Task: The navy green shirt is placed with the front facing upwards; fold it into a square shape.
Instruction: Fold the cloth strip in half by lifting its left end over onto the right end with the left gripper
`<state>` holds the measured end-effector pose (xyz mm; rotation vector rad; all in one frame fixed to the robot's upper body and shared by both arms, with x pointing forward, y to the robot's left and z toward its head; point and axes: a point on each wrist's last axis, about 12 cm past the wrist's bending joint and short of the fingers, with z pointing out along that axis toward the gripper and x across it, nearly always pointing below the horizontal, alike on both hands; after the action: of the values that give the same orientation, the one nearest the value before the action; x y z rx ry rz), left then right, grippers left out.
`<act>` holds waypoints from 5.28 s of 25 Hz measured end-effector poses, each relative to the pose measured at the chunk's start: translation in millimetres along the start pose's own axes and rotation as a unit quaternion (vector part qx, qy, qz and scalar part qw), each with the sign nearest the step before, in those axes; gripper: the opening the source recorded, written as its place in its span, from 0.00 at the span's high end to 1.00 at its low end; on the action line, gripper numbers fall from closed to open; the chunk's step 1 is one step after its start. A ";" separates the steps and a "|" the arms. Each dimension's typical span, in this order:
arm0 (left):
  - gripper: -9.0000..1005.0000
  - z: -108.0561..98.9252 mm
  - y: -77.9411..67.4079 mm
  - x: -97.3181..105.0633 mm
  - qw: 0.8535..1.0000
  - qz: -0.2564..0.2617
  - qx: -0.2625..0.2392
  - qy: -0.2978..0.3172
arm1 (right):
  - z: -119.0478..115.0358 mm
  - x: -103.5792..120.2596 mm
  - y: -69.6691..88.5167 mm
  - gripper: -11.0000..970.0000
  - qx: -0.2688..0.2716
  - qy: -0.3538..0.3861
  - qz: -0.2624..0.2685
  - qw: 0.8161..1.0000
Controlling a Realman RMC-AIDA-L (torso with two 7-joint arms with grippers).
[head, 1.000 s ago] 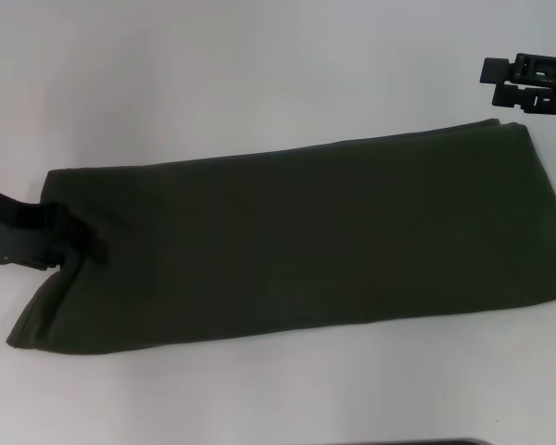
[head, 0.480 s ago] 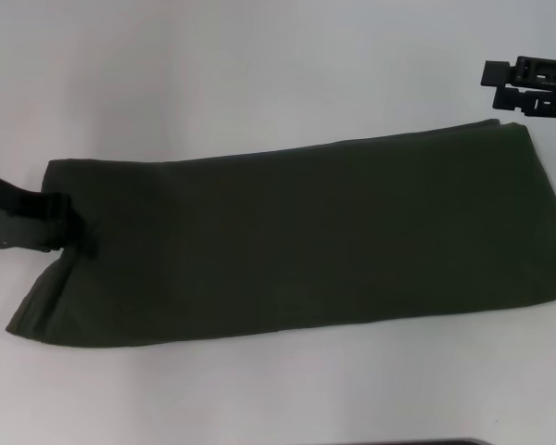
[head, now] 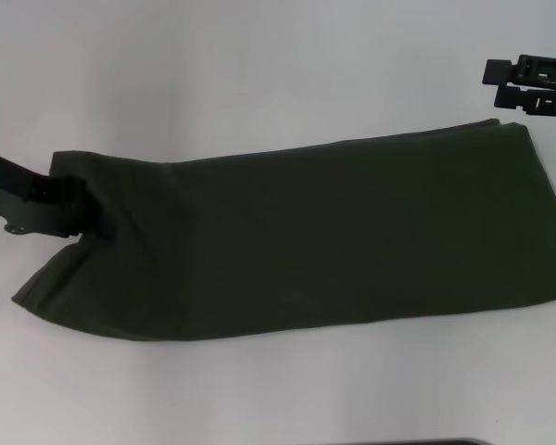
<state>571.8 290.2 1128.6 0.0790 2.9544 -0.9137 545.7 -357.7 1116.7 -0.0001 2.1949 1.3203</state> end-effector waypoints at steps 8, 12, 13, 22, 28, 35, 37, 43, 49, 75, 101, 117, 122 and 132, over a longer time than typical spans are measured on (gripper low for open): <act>0.88 -3.7 -4.9 -3.4 1.000 0.008 0.001 0.000 | -0.1 -1.8 0.8 0.12 0.001 -0.001 0.001 1.000; 0.88 -17.2 3.2 -3.5 1.000 0.001 -0.012 -0.001 | -0.3 -2.2 0.6 0.12 0.002 -0.002 0.001 1.000; 0.88 -19.7 4.8 -3.6 1.000 -0.001 -0.014 -0.002 | -0.3 -2.3 0.6 0.12 0.003 -0.002 0.001 1.000; 0.88 -40.5 20.5 -6.2 0.999 -0.014 -0.050 -0.015 | -0.6 -1.8 -0.1 0.12 0.003 -0.002 0.006 1.000; 0.88 -52.3 37.5 -4.5 0.996 -0.040 -0.074 -0.035 | -1.5 -2.1 -0.2 0.12 0.005 -0.003 0.009 1.000; 0.88 -57.0 43.4 -3.8 0.994 -0.050 -0.080 -0.046 | -0.1 -4.0 0.9 0.12 0.005 -0.003 0.007 1.000; 0.88 -58.7 41.5 -4.7 0.994 -0.046 -0.080 -0.051 | 0.2 -4.7 1.1 0.12 0.006 -0.001 0.006 1.000; 0.88 -67.4 41.8 -4.8 0.993 -0.049 -0.087 -0.058 | -2.1 -5.3 -0.2 0.12 0.012 0.003 0.011 1.000; 0.88 -71.2 46.9 -3.6 0.991 -0.059 -0.102 -0.062 | -4.2 -4.8 -1.2 0.12 0.015 0.002 0.016 1.000; 0.88 -69.4 22.5 5.8 0.999 0.008 0.028 -0.042 | 111.6 -13.5 57.7 0.17 -0.029 0.200 -0.021 0.979; 0.88 -63.0 16.0 1.6 0.998 0.020 0.032 -0.043 | 201.3 58.6 73.0 0.43 -0.022 0.287 0.017 0.957; 0.88 -67.9 11.7 -2.6 0.998 0.028 0.031 -0.048 | 231.5 68.8 75.3 0.97 0.032 0.282 0.016 0.959; 0.88 -68.3 9.9 -4.8 0.998 0.031 0.030 -0.051 | 235.4 73.2 72.1 0.98 0.050 0.280 0.016 0.959; 0.88 -73.6 3.7 -7.9 0.996 0.043 0.037 -0.062 | 240.7 76.1 63.7 0.98 0.104 0.277 0.006 0.955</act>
<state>577.6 334.6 1187.8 0.1442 2.7807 -0.9775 577.1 -108.3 1048.8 -0.3126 2.7995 1.1862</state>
